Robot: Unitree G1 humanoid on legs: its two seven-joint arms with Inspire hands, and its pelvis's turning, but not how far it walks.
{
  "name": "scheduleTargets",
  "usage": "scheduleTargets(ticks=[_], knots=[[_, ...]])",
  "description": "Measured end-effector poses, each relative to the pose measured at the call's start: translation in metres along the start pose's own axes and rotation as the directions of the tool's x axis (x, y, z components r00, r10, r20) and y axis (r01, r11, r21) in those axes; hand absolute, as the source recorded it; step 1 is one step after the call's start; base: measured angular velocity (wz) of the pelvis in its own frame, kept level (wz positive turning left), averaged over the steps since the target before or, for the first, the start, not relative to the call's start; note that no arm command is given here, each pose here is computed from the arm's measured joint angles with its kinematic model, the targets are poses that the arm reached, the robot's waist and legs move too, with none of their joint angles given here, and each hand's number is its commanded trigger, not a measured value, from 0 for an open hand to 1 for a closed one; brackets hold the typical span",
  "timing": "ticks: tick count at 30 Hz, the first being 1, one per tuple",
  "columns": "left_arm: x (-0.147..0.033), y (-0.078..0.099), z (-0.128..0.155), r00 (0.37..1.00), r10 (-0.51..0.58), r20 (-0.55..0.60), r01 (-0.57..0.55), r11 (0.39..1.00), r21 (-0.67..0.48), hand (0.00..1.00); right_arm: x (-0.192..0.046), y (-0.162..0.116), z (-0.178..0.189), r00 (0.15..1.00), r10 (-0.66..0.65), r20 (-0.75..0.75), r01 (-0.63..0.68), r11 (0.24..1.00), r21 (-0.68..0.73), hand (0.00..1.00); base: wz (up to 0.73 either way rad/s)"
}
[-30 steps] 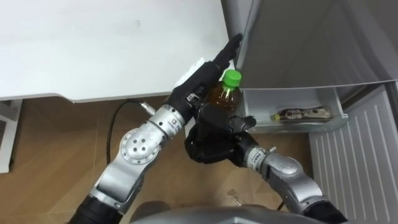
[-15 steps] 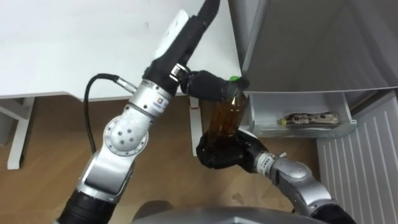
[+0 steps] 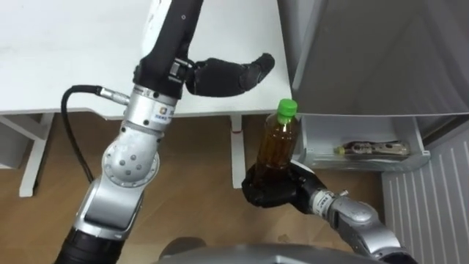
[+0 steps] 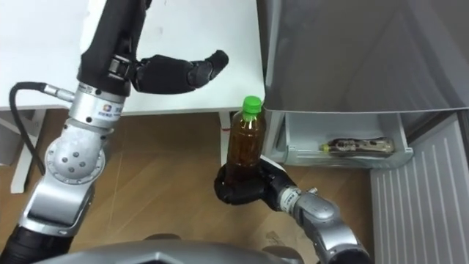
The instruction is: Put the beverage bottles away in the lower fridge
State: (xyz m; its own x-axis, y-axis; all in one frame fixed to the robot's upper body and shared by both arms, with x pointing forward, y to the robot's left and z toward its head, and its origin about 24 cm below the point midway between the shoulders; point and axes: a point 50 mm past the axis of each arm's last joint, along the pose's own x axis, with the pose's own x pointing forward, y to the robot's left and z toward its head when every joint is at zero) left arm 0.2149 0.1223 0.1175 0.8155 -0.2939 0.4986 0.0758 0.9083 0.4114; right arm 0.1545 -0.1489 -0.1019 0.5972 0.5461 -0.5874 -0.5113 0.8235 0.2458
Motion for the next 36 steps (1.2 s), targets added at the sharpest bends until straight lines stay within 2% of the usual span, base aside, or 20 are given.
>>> scheduleTargets(ticks=[9, 11, 15, 18, 20, 22, 27, 29, 32, 33, 35, 36], knots=[[-0.009, 0.034, -0.015, 0.976, 0.213, -0.045, -0.209, 0.974, 0.087, 0.0, -0.008, -0.01, -0.003, 0.998, -0.06, 0.008, 0.059, 0.998, 0.03, 1.0, -0.01], [-0.018, 0.041, -0.024, 0.957, 0.271, -0.099, -0.262, 0.96, 0.093, 0.0, -0.011, -0.012, -0.005, 0.997, -0.077, 0.002, 0.077, 0.996, 0.034, 1.0, 0.0], [-0.024, 0.056, -0.031, 0.922, 0.362, -0.141, -0.355, 0.932, 0.072, 0.0, -0.017, -0.018, -0.008, 0.994, -0.112, -0.005, 0.112, 0.993, 0.039, 1.0, 0.0], [-0.033, 0.071, -0.039, 0.867, 0.462, -0.185, -0.459, 0.886, 0.062, 0.0, -0.022, -0.02, -0.011, 0.991, -0.135, -0.014, 0.135, 0.99, 0.032, 1.0, 0.0], [-0.049, 0.079, -0.053, 0.794, 0.539, -0.28, -0.548, 0.835, 0.051, 0.0, -0.023, -0.022, -0.011, 0.988, -0.151, -0.014, 0.152, 0.988, 0.027, 1.0, 0.05], [-0.064, 0.08, -0.068, 0.735, 0.569, -0.369, -0.593, 0.803, 0.057, 0.0, -0.024, -0.024, -0.012, 0.986, -0.165, -0.017, 0.165, 0.986, 0.025, 1.0, 0.02], [-0.098, 0.081, -0.092, 0.584, 0.614, -0.53, -0.679, 0.728, 0.095, 0.0, -0.027, -0.025, -0.013, 0.981, -0.195, -0.021, 0.196, 0.98, 0.028, 1.0, 0.01], [-0.114, 0.082, -0.104, 0.497, 0.629, -0.598, -0.725, 0.68, 0.112, 0.0, -0.027, -0.026, -0.014, 0.978, -0.208, -0.023, 0.208, 0.978, 0.031, 1.0, -0.03], [-0.155, 0.081, -0.12, 0.289, 0.624, -0.726, -0.813, 0.561, 0.158, 0.0, -0.026, -0.024, -0.016, 0.974, -0.227, -0.028, 0.228, 0.973, 0.041, 1.0, -0.07], [-0.162, 0.08, -0.124, 0.249, 0.617, -0.747, -0.825, 0.539, 0.169, 0.0, -0.027, -0.024, -0.017, 0.973, -0.229, -0.036, 0.23, 0.972, 0.042, 1.0, -0.07], [-0.193, 0.074, -0.135, 0.067, 0.569, -0.82, -0.874, 0.43, 0.228, 0.0, -0.026, -0.022, -0.021, 0.971, -0.228, -0.074, 0.232, 0.971, 0.053, 1.0, -0.05], [-0.2, 0.072, -0.137, 0.025, 0.553, -0.833, -0.882, 0.405, 0.242, 0.0, -0.026, -0.022, -0.022, 0.97, -0.229, -0.08, 0.234, 0.971, 0.056, 1.0, 0.0]])
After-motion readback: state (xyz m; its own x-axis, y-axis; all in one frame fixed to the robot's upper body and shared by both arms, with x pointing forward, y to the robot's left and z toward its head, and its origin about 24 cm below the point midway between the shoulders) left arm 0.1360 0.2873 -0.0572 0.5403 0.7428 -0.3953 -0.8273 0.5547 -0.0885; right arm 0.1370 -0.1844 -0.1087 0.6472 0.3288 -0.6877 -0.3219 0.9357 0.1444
